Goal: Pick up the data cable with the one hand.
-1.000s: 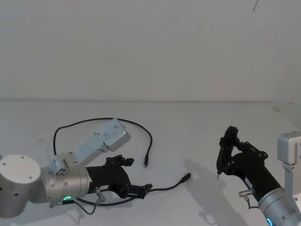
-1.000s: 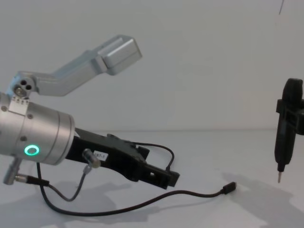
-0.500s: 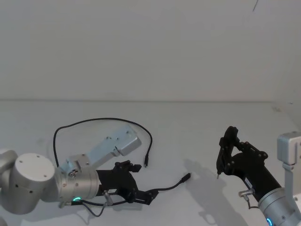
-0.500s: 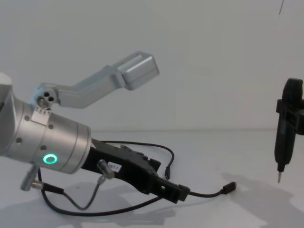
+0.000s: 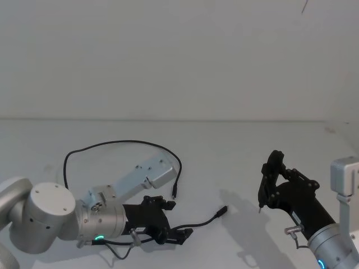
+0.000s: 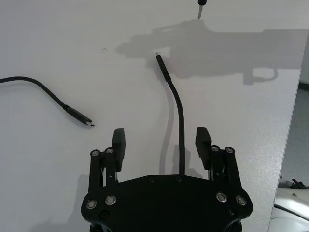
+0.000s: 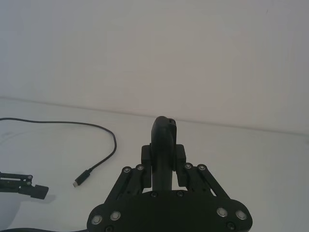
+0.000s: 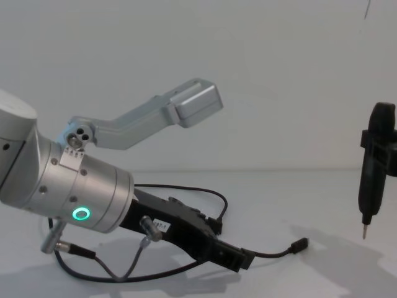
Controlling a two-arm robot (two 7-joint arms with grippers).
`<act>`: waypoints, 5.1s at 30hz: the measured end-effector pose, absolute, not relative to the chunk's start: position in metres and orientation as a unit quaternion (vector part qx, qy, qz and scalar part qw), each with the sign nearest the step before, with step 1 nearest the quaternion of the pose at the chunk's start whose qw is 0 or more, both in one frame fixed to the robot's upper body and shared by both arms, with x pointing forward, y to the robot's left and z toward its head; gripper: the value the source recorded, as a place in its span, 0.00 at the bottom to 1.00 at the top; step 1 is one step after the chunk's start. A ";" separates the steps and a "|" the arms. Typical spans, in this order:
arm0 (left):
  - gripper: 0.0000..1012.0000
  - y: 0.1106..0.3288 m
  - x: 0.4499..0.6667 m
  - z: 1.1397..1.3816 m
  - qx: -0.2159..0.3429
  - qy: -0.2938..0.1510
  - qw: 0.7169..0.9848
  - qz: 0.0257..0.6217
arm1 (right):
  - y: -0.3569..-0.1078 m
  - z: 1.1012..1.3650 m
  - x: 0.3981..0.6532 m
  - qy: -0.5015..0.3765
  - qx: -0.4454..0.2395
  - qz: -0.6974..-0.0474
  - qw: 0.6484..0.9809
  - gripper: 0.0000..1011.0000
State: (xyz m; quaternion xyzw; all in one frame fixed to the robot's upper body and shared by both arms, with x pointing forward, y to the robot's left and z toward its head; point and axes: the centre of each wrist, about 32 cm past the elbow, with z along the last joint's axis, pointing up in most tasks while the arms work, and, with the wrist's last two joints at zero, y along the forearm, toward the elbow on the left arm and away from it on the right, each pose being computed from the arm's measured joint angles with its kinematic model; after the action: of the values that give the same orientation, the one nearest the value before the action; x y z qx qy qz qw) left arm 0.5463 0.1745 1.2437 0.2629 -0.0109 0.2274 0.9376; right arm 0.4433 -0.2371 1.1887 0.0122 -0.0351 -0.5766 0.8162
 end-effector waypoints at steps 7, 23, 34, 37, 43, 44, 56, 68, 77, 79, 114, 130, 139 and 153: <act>0.70 0.172 0.547 1.243 0.265 -0.011 0.937 0.225 | -0.237 1.189 0.443 -0.035 0.012 -0.577 0.816 0.28; 0.17 0.170 0.548 1.242 0.268 -0.011 0.937 0.223 | -0.237 1.189 0.443 -0.035 0.012 -0.577 0.816 0.28; 0.04 0.170 0.548 1.242 0.268 -0.011 0.937 0.223 | -0.237 1.189 0.443 -0.035 0.012 -0.577 0.816 0.28; 0.04 0.170 0.548 1.242 0.268 -0.011 0.937 0.223 | -0.237 1.189 0.443 -0.035 0.012 -0.577 0.816 0.28; 0.04 0.171 0.548 1.242 0.265 -0.020 0.939 0.219 | -0.237 1.192 0.444 -0.036 0.017 -0.577 0.816 0.28; 0.04 0.171 0.548 1.242 0.264 -0.022 0.939 0.219 | -0.237 1.193 0.444 -0.035 0.019 -0.576 0.817 0.28; 0.04 0.187 0.544 1.248 0.247 -0.074 0.944 0.204 | -0.235 1.216 0.446 -0.021 0.056 -0.561 0.826 0.28; 0.04 0.204 0.536 1.256 0.239 -0.107 0.943 0.203 | -0.229 1.231 0.447 0.010 0.085 -0.551 0.830 0.28; 0.04 0.210 0.533 1.259 0.236 -0.118 0.943 0.203 | -0.223 1.234 0.455 0.022 0.096 -0.544 0.833 0.28; 0.04 0.210 0.533 1.259 0.236 -0.119 0.943 0.203 | -0.222 1.233 0.457 0.022 0.096 -0.543 0.834 0.28; 0.04 0.214 0.531 1.262 0.234 -0.127 0.942 0.203 | -0.208 1.211 0.484 0.025 0.089 -0.518 0.850 0.28; 0.04 0.215 0.530 1.262 0.235 -0.128 0.942 0.203 | -0.209 1.203 0.492 0.008 0.078 -0.514 0.854 0.28; 0.04 0.215 0.530 1.262 0.235 -0.128 0.942 0.203 | -0.210 1.200 0.496 0.001 0.075 -0.510 0.857 0.28; 0.04 0.215 0.530 1.262 0.235 -0.128 0.942 0.203 | -0.210 1.199 0.498 -0.004 0.073 -0.508 0.858 0.28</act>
State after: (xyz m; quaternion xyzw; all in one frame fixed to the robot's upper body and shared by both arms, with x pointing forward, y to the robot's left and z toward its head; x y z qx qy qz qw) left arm 0.5304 0.2146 1.2618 0.2346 -0.1275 0.2030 0.9421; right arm 0.4976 -0.2098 1.1992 0.0730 -0.0039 -0.5076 0.8585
